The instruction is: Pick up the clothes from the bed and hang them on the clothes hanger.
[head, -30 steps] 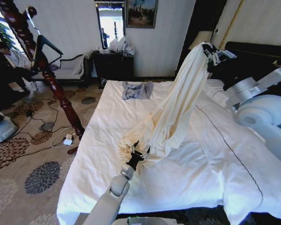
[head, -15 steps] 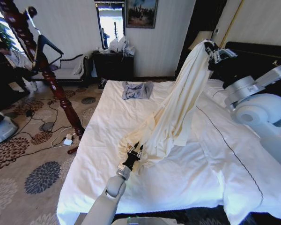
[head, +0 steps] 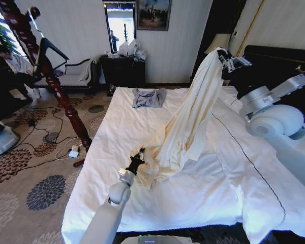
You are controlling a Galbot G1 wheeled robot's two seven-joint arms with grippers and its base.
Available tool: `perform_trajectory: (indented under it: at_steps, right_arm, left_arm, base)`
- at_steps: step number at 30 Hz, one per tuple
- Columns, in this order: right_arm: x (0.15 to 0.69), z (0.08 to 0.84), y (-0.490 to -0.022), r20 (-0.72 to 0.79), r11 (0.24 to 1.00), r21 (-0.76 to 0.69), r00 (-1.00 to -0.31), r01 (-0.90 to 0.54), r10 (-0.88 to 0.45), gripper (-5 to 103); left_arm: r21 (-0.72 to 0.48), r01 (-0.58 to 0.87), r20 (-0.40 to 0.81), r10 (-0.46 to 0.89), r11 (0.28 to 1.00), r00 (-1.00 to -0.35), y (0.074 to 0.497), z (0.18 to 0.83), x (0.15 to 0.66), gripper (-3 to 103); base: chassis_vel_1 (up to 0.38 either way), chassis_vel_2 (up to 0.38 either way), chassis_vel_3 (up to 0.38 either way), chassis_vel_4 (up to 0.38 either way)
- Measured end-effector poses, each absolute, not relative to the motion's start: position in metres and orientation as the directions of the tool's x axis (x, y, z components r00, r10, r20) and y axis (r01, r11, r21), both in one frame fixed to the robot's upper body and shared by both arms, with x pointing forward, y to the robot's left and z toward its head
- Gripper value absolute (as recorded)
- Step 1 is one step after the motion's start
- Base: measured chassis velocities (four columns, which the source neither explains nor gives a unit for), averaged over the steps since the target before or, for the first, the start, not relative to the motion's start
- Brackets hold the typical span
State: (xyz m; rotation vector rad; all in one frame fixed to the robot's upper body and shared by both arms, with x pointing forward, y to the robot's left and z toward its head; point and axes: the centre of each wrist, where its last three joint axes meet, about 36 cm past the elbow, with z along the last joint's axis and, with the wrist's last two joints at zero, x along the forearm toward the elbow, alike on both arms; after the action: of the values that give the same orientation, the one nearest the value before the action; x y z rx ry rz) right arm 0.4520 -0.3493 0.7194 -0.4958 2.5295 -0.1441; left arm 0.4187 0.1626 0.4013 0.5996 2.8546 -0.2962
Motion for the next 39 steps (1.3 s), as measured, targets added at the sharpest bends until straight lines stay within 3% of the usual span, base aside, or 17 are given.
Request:
perform_trajectory:
  at_steps: [4, 10, 13, 16, 20, 27, 28, 29, 31, 35, 36, 38, 39]
  right_arm:
    - [0.457, 0.705, -0.353, -0.475, 0.930, -0.209, -0.800, -0.302, -0.366, 1]
    - [0.462, 0.699, -0.355, -0.471, 0.935, -0.200, -0.809, -0.291, -0.353, 1]
    - [0.464, 0.700, -0.356, -0.487, 0.936, -0.189, -0.800, -0.296, -0.351, 1]
    - [0.465, 0.702, -0.354, -0.507, 0.936, -0.168, -0.787, -0.309, -0.351, 1]
    - [0.466, 0.709, -0.350, -0.538, 0.934, -0.117, -0.769, -0.338, -0.346, 1]
    - [0.466, 0.718, -0.347, -0.571, 0.924, -0.082, -0.743, -0.373, -0.350, 1]
    - [0.465, 0.719, -0.346, -0.576, 0.923, -0.079, -0.739, -0.377, -0.351, 1]
    - [0.465, 0.720, -0.345, -0.578, 0.922, -0.079, -0.736, -0.380, -0.352, 1]
    - [0.462, 0.723, -0.343, -0.584, 0.919, -0.082, -0.728, -0.387, -0.359, 1]
    - [0.460, 0.724, -0.342, -0.589, 0.917, -0.083, -0.723, -0.390, -0.361, 1]
    - [0.459, 0.725, -0.341, -0.591, 0.916, -0.083, -0.720, -0.393, -0.363, 1]
    - [0.457, 0.726, -0.340, -0.593, 0.914, -0.083, -0.717, -0.398, -0.366, 1]
    - [0.456, 0.726, -0.338, -0.593, 0.911, -0.082, -0.715, -0.404, -0.371, 1]
  left_arm:
    - [-0.249, 0.461, -0.330, 0.373, 0.852, -0.867, 0.185, 0.458, 0.423, 0]
    - [-0.400, 0.491, -0.340, 0.373, 0.774, -0.864, 0.204, 0.481, 0.406, 0]
    - [-0.527, 0.362, -0.223, 0.286, 0.769, -0.932, 0.220, 0.454, 0.397, 0]
    - [-0.550, 0.255, -0.075, 0.257, 0.795, -0.964, 0.223, 0.426, 0.390, 0]
    - [-0.493, 0.124, 0.124, 0.211, 0.861, -0.970, 0.221, 0.387, 0.370, 0]
    - [-0.351, 0.094, 0.207, 0.175, 0.932, -0.962, 0.214, 0.371, 0.360, -2]
    - [-0.320, 0.093, 0.212, 0.167, 0.943, -0.963, 0.215, 0.370, 0.358, 3]
    - [-0.294, 0.096, 0.211, 0.163, 0.951, -0.964, 0.215, 0.370, 0.356, 3]
    - [-0.182, 0.146, 0.157, 0.176, 0.972, -0.972, 0.218, 0.375, 0.346, 14]
    - [-0.113, 0.235, 0.090, 0.245, 0.966, -0.965, 0.223, 0.386, 0.331, 25]
    - [-0.096, 0.297, 0.047, 0.303, 0.950, -0.952, 0.225, 0.395, 0.323, 35]
    - [-0.091, 0.343, 0.004, 0.345, 0.935, -0.939, 0.225, 0.402, 0.319, 35]
    - [-0.089, 0.385, -0.050, 0.381, 0.919, -0.923, 0.222, 0.408, 0.319, 46]
  base:
    - [0.000, 0.000, 0.000, 0.000]
    - [0.000, 0.000, 0.000, 0.000]
    - [0.000, 0.000, 0.000, 0.000]
    - [0.000, 0.000, 0.000, 0.000]
    - [0.000, 0.000, 0.000, 0.000]
    - [0.000, 0.000, 0.000, 0.000]
    - [0.000, 0.000, 0.000, 0.000]
    - [0.000, 0.000, 0.000, 0.000]
    - [0.000, 0.000, 0.000, 0.000]
    - [0.000, 0.000, 0.000, 0.000]
    - [0.000, 0.000, 0.000, 0.000]
    - [0.000, 0.000, 0.000, 0.000]
    - [0.000, 0.000, 0.000, 0.000]
